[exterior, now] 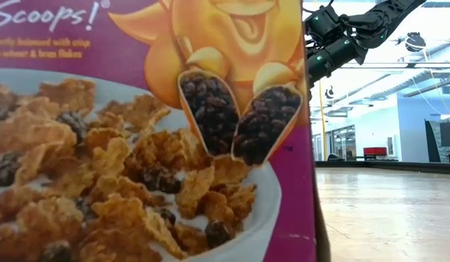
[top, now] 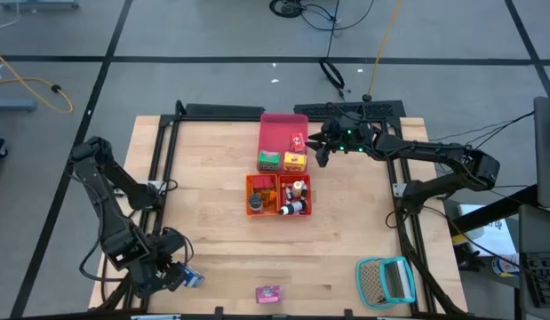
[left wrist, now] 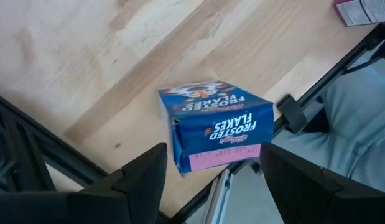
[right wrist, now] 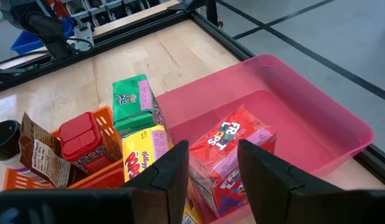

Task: Pick & Place Kitchen Items
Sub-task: Put the blue cereal box into the pink bin

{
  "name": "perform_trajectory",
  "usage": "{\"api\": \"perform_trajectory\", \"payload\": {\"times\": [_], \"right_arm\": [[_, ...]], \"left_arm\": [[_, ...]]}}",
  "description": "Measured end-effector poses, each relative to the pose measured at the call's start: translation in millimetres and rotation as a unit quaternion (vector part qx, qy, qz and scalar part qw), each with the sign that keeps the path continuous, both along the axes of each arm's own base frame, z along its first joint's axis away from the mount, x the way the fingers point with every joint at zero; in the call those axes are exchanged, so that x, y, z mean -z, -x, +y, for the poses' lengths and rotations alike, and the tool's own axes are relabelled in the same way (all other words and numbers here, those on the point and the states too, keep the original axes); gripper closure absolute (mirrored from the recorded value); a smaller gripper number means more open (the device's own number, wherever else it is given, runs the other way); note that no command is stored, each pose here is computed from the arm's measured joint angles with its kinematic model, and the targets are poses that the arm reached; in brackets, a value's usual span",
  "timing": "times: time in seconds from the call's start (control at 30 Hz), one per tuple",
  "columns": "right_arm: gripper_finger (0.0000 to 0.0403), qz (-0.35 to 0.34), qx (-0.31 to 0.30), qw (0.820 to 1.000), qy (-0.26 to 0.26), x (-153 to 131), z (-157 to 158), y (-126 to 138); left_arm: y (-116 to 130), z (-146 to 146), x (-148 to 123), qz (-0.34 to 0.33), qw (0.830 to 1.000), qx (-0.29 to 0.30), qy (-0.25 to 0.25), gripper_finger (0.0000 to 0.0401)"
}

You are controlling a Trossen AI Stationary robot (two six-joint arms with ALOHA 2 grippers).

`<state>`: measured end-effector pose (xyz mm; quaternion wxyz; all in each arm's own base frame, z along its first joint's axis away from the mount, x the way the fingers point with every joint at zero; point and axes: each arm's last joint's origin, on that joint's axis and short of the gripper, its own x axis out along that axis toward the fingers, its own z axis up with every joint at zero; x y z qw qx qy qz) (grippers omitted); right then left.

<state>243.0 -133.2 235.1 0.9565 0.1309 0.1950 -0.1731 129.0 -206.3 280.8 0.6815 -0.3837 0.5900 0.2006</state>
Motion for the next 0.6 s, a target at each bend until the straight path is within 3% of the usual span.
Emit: {"api": "perform_trajectory", "payload": {"times": [0.2,0.43,0.6], "right_arm": [[0.0271,0.000,0.000,1.000,0.000,0.0,0.0,0.0],[0.0271,0.001,-0.001,1.000,0.002,0.0,0.0,0.0],[0.0271,0.001,-0.001,1.000,0.002,0.0,0.0,0.0]], "left_arm": [[2.4,2.7,13.6,0.018,1.000,-0.015,-0.011,0.0146],[1.3,-0.7,30.1,0.016,1.000,-0.009,0.015,0.0150],[1.9,0.4,36.6,0.014,1.000,0.001,0.009,0.0217]]}}
